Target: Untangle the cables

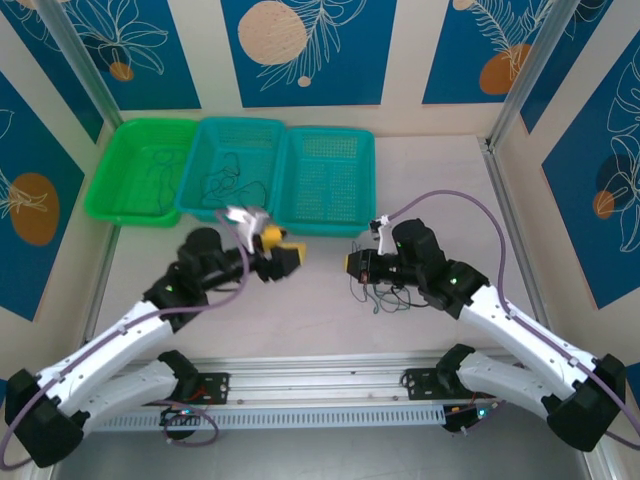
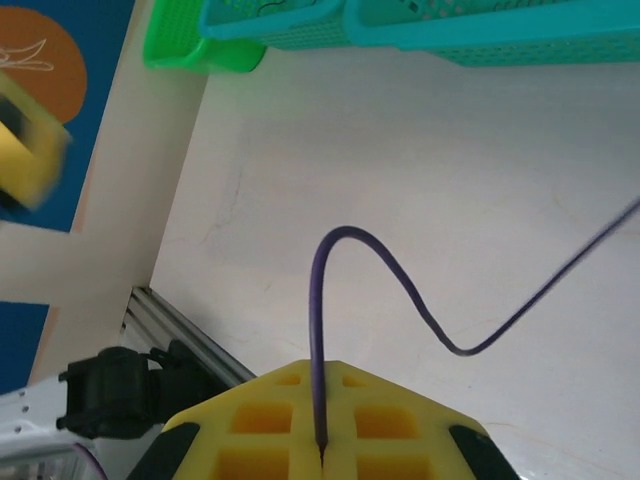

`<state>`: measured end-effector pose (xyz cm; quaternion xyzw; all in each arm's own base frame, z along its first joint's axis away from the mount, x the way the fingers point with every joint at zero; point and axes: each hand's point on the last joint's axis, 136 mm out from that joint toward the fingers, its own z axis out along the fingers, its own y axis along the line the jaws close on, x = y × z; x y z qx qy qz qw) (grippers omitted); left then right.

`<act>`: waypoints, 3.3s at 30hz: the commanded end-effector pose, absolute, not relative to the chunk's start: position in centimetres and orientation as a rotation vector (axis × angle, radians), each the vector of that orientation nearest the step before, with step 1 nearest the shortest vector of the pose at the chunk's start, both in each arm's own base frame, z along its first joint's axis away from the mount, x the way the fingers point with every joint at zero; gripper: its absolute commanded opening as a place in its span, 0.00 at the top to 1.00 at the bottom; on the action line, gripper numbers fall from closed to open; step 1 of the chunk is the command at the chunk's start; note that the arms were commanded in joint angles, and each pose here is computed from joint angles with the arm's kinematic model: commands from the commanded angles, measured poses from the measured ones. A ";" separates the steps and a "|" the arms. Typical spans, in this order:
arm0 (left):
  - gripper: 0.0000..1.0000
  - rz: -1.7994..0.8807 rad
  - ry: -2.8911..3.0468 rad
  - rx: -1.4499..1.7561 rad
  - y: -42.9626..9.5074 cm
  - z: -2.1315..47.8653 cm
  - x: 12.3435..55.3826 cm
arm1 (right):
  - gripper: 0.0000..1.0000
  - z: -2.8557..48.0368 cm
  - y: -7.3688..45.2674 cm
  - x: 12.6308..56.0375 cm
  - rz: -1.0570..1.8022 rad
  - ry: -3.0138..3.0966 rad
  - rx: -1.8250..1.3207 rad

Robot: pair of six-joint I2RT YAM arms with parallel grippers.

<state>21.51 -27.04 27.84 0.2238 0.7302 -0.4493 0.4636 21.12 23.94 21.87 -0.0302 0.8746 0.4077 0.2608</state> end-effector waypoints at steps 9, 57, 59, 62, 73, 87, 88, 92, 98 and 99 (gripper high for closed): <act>0.20 -1.190 1.752 0.823 -35.5 20.2 17.5 | 1.00 26.0 25.1 22.3 1.180 2.300 0.174; 1.00 -1.253 1.720 0.579 -40.6 23.1 22.1 | 0.44 22.5 18.4 21.7 0.895 2.191 0.027; 1.00 -1.188 1.763 0.539 -39.7 23.8 22.8 | 0.39 20.1 16.9 21.8 0.777 2.219 0.055; 1.00 -1.140 1.802 0.505 -38.8 24.6 23.2 | 0.36 16.4 15.0 21.7 0.647 2.304 0.165; 1.00 -1.164 1.782 0.449 -37.4 26.4 22.7 | 0.11 7.7 15.8 22.7 0.389 2.585 0.300; 1.00 -0.951 1.740 0.306 -28.4 29.8 22.4 | 0.99 2.4 14.3 22.9 0.254 2.621 0.671; 1.00 -0.912 1.745 0.271 -27.2 30.0 22.6 | 0.99 2.5 13.5 22.8 0.229 2.603 0.702; 1.00 -0.702 1.781 0.123 -19.9 29.7 23.6 | 1.00 3.0 9.2 22.1 0.125 2.487 0.889; 1.00 -0.486 1.794 -0.090 -10.1 29.2 23.3 | 1.00 3.1 4.7 21.2 0.218 2.354 1.129; 1.00 -0.435 1.790 -0.114 -8.9 29.0 23.3 | 1.00 3.1 4.2 21.1 0.233 2.336 1.155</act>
